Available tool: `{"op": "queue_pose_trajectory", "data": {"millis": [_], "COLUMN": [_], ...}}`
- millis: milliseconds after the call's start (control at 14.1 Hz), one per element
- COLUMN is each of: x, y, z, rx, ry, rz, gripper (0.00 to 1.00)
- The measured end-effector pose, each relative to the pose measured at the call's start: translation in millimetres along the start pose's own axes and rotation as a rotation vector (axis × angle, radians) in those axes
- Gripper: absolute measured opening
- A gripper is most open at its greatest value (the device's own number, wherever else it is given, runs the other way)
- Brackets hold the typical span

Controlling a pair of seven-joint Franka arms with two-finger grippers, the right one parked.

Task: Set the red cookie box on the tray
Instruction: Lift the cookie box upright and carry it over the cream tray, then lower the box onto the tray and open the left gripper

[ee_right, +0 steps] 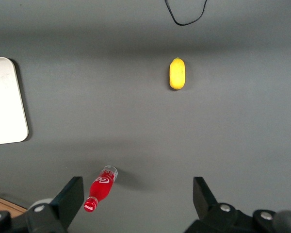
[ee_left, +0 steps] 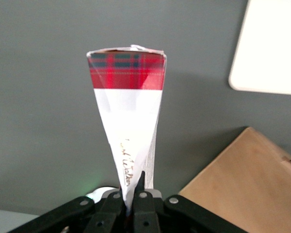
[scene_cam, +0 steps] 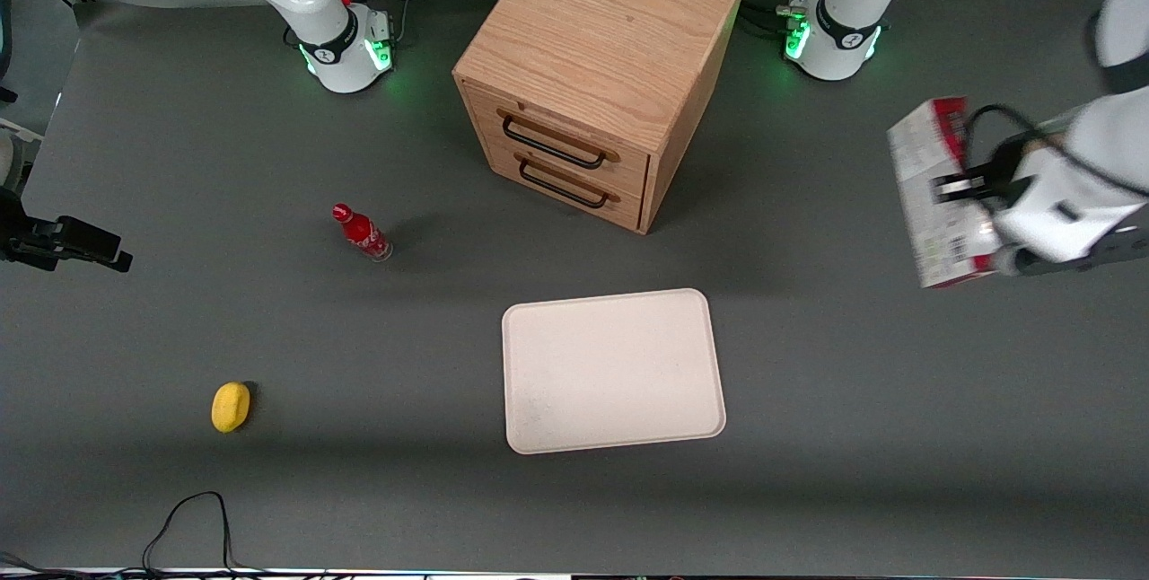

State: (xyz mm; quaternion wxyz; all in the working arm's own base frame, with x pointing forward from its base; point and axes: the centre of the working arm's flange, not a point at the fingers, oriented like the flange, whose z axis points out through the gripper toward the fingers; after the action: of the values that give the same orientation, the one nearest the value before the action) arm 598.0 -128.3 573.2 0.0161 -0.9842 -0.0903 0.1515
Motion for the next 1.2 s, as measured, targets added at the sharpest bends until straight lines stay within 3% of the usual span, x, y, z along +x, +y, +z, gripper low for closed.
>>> {"op": "queue_pose_trajectory", "data": {"millis": [354,567,780,992,1205], "x": [47.1,65.1,99.2,124.9,139.7], "y": [161.1,228.5,232.3,235.3,240.1], "z": [69.0,129.8,173.3,217.4,254.1], "rx": [-0.112,-0.152,-0.152,-0.118,-0.113], "ry": [0.061,0.094,0.116,0.154,0.155], "rz": [-0.07,-0.08,-0.106,-0.107,-0.086], "gripper": [0.03,0.03,0.03,0.03,0.03]}}
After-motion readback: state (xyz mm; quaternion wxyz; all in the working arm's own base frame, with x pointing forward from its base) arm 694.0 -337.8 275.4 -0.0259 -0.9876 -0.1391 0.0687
